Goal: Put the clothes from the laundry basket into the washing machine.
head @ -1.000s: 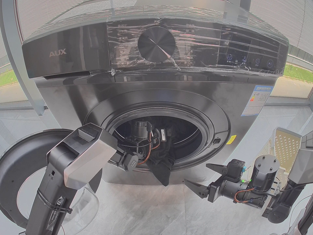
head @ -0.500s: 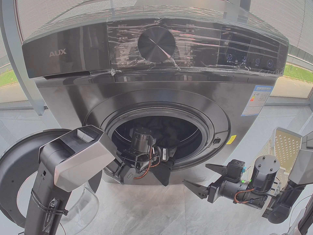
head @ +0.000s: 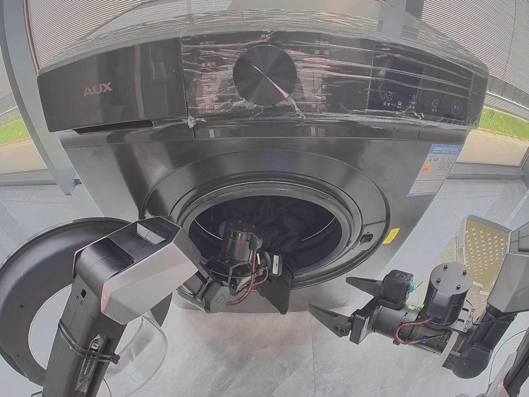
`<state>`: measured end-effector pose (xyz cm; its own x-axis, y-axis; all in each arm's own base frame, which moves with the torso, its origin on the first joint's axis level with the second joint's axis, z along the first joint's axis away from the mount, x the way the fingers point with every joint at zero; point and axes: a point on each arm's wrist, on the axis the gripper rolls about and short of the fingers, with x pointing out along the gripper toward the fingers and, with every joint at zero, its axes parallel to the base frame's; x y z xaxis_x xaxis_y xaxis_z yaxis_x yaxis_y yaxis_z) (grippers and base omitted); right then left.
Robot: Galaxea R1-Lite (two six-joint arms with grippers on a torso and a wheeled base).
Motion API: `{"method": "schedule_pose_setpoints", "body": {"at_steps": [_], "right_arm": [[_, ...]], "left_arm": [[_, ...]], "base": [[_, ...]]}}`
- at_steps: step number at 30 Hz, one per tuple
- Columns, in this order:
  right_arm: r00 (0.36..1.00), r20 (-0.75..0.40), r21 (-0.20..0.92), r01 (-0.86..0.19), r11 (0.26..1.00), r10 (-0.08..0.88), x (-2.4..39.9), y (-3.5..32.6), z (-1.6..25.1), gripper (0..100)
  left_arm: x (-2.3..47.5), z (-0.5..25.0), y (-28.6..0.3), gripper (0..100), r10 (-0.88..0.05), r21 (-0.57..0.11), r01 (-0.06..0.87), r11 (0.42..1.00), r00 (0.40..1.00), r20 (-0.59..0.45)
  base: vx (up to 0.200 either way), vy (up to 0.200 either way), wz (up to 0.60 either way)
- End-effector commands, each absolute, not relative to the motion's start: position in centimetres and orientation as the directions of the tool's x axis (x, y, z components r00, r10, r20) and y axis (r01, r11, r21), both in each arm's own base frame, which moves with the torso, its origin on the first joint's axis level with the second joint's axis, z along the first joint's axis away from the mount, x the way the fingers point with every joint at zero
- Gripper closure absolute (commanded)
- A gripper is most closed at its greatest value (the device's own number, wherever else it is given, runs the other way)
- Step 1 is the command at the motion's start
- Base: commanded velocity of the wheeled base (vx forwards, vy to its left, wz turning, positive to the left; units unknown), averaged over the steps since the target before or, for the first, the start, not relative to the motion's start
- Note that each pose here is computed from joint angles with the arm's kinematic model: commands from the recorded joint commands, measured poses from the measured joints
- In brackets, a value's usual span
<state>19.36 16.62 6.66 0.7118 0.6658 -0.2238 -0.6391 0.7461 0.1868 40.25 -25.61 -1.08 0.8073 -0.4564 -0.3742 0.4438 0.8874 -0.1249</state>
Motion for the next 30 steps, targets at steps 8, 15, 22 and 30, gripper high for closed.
{"method": "schedule_pose_setpoints", "body": {"at_steps": [8, 15, 22, 30], "right_arm": [[0.710, -0.220, 0.187, -0.642, 0.743, 0.669, 19.3, 16.7, 6.7, 0], [0.710, -0.220, 0.187, -0.642, 0.743, 0.669, 19.3, 16.7, 6.7, 0], [0.710, -0.222, 0.187, -0.642, 0.743, 0.669, 19.4, 16.7, 6.7, 0], [0.711, -0.216, 0.187, -0.643, 0.743, 0.670, 19.4, 16.8, 6.8, 0]], "left_arm": [[43.9, 3.6, -25.9, 100, -0.416, -0.156, 0.392, 0.907, 0.891, -0.182], [45.5, 4.1, -25.7, 100, -0.362, -0.160, 0.342, 0.926, 0.925, -0.118], [45.5, 4.1, -25.7, 0, -0.362, -0.159, 0.341, 0.926, 0.924, -0.124], [43.1, 5.7, -26.1, 0, -0.388, -0.164, 0.364, 0.917, 0.909, -0.151]], "base": [[0.000, 0.000, 0.00], [0.000, 0.000, 0.00], [0.000, 0.000, 0.00], [0.000, 0.000, 0.00]]}}
